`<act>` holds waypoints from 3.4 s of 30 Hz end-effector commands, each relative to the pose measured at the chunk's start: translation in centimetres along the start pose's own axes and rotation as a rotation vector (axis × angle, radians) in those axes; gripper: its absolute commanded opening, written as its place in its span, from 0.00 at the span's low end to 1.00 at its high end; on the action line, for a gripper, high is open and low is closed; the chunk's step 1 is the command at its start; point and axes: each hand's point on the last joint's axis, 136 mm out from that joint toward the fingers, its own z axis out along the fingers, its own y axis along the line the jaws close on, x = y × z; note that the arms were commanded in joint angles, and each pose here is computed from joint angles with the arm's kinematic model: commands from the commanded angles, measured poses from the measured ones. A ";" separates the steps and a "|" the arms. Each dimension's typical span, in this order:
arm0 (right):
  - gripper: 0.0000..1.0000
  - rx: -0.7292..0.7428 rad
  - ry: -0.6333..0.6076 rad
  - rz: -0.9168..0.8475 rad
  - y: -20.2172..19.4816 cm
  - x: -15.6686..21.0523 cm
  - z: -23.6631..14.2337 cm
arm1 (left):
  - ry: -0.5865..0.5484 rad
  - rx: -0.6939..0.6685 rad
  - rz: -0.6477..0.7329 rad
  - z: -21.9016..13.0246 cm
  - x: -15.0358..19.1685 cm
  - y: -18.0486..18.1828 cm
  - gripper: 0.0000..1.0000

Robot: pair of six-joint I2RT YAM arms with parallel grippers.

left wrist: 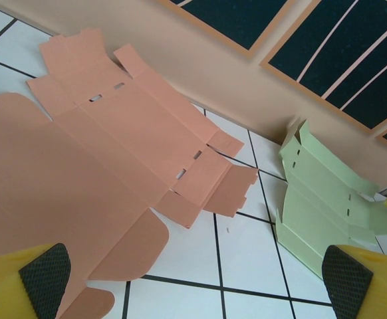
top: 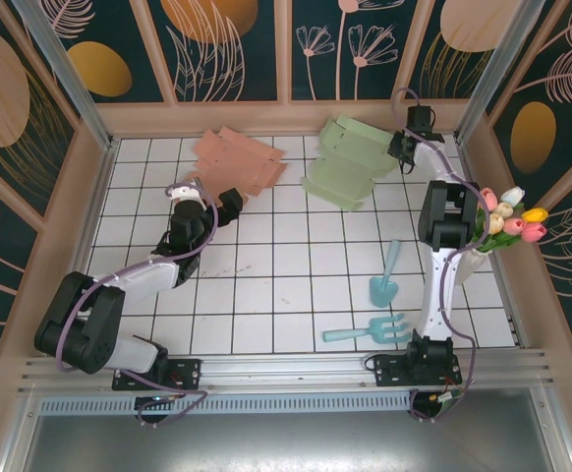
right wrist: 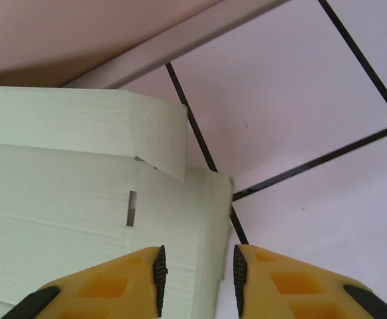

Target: Fold the paper box

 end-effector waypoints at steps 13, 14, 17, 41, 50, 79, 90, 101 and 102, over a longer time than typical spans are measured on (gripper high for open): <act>0.13 -0.003 0.063 -0.001 0.1 1.2 0.3 | -0.024 0.034 -0.002 -0.5 -0.3 -0.8 0.99; 0.05 -0.004 0.062 -0.002 0.1 1.1 0.3 | -0.024 0.033 -0.002 -0.6 -0.2 -0.8 0.99; 0.00 -0.012 0.062 -0.013 0.2 1.2 0.2 | -0.025 0.032 -0.005 -0.8 -0.2 -0.7 0.99; 0.00 -0.218 -0.397 -0.361 14.2 -0.3 -22.4 | 0.002 0.156 -0.088 -3.6 -0.5 -2.8 0.99; 0.00 -0.408 -0.500 -0.419 19.1 4.3 -35.4 | -0.025 0.240 -0.063 -7.2 -2.3 -4.5 0.99; 0.00 -1.118 -0.425 -0.765 19.0 18.1 -49.6 | -0.047 0.333 0.276 -8.7 -1.6 -5.8 0.96; 0.00 -1.179 -0.418 -0.796 19.2 19.0 -50.3 | -0.155 0.574 0.372 -13.9 -1.7 -8.7 0.43; 0.20 -0.967 -0.522 -0.792 18.6 15.7 -48.6 | -0.189 0.459 0.351 -13.7 -3.8 -7.8 0.00; 0.19 -0.948 -0.539 -0.805 18.6 15.3 -48.6 | -0.187 0.434 0.352 -13.4 -4.1 -7.6 0.00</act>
